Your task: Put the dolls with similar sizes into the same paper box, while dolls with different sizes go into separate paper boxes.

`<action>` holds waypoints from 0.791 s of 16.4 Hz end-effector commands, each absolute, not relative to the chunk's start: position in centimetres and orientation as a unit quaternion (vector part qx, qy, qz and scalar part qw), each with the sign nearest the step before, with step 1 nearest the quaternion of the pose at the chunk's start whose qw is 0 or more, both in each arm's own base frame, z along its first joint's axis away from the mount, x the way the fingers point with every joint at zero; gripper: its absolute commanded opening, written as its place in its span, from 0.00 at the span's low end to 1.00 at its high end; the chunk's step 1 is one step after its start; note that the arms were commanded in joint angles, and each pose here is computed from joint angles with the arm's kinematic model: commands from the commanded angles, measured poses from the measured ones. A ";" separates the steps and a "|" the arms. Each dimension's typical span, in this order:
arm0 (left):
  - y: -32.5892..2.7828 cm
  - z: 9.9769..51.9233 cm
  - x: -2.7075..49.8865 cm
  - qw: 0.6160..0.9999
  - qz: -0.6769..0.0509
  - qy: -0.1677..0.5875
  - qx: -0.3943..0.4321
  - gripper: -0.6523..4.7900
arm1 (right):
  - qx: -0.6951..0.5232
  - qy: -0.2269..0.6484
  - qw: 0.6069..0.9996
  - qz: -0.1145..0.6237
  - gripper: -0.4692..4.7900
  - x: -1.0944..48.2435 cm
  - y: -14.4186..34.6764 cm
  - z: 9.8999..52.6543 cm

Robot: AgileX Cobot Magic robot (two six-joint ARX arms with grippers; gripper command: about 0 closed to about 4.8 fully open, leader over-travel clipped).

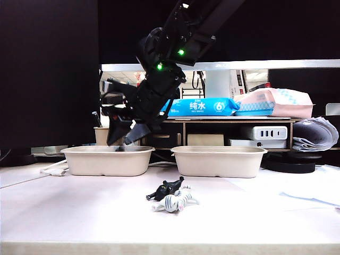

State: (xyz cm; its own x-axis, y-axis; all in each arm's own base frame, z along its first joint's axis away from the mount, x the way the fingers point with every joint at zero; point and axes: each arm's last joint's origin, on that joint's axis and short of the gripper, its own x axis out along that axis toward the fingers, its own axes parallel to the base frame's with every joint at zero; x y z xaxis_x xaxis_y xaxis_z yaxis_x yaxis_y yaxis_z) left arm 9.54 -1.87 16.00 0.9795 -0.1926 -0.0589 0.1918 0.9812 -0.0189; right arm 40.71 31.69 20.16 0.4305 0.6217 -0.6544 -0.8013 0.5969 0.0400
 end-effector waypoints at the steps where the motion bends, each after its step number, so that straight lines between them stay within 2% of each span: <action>1: -1.9 16.1 9.5 0.995 -0.099 0.024 -0.007 0.11 | -0.132 0.303 0.843 0.425 0.56 41.1 31.7 22.8; 5: -2.6 15.7 9.7 0.990 -0.128 0.051 -0.003 0.11 | -0.164 0.328 0.817 0.445 0.57 40.0 30.4 26.9; 7: -4.0 15.0 9.6 0.977 -0.195 0.091 0.009 0.11 | -0.196 0.366 0.793 0.446 0.58 38.6 28.5 28.5; 8: -5.4 14.6 9.2 0.958 -0.260 0.117 0.022 0.11 | -0.215 0.394 0.772 0.450 0.58 37.5 27.2 29.4; 9: -6.1 14.4 8.9 0.947 -0.295 0.127 0.030 0.11 | -0.221 0.404 0.764 0.452 0.59 36.9 26.5 30.0; 11: -7.1 14.1 8.2 0.927 -0.347 0.138 0.042 0.11 | -0.219 0.414 0.757 0.455 0.59 35.4 25.1 30.7; 13: -7.6 13.9 7.9 0.916 -0.370 0.146 0.049 0.11 | -0.221 0.427 0.750 0.455 0.59 33.6 23.8 30.5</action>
